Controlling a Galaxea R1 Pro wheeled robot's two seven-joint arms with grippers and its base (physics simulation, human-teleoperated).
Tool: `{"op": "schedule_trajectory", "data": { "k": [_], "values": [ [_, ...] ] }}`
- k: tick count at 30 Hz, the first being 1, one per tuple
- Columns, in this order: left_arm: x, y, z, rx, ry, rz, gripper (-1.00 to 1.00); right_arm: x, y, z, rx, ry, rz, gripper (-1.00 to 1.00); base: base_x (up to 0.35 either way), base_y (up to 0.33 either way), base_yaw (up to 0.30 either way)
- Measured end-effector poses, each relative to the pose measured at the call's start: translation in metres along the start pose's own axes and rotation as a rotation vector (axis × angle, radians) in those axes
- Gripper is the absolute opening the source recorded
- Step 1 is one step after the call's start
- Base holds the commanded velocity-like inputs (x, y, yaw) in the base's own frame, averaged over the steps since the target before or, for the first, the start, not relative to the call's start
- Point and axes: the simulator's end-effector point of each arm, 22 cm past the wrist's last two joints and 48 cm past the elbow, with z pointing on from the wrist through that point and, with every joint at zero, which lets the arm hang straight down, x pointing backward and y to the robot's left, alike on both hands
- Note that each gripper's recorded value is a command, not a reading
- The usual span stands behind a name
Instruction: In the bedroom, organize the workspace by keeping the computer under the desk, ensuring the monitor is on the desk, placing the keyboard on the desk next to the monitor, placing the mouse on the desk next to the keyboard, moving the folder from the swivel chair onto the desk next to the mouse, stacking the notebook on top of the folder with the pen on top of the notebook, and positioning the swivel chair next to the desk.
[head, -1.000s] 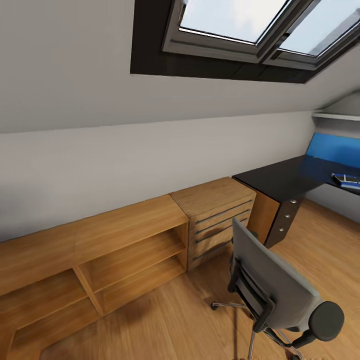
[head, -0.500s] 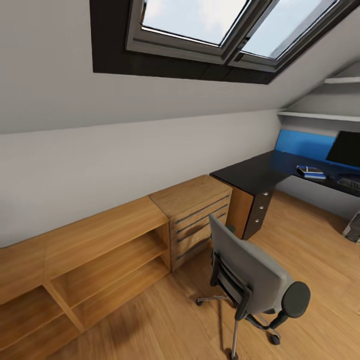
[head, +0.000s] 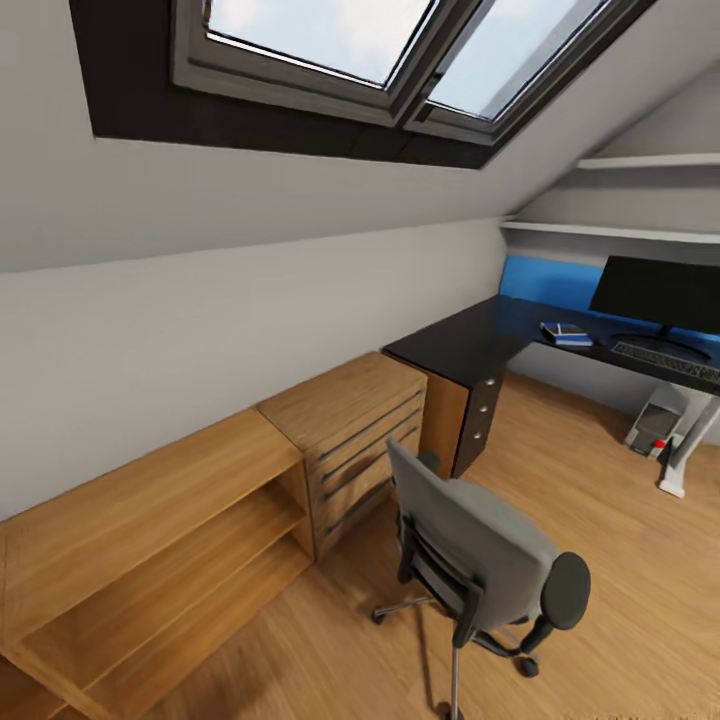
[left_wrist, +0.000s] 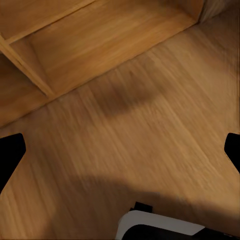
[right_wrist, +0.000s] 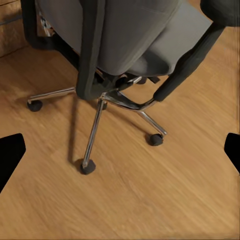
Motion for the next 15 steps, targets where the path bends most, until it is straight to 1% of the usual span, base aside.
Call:
{"op": "schedule_trajectory", "data": {
  "k": [5,13,15],
  "values": [
    [0.0002,-0.0001,0.0001,0.0,0.001,0.0,1.0,0.0,0.0,0.0001,0.0,0.0,0.0,1.0,0.055,0.031,-0.297],
    [0.0002,-0.0001,0.0001,0.0,0.001,0.0,1.0,0.0,-0.0004,0.0002,0.0,0.0,-0.001,1.0,0.01,0.007,-0.297],
    [0.0003,-0.0001,0.0001,0.0,0.001,0.0,1.0,0.0,-0.0004,0.0002,0.0,0.0,-0.001,1.0,0.002,0.082,-0.297]
  ]
}}
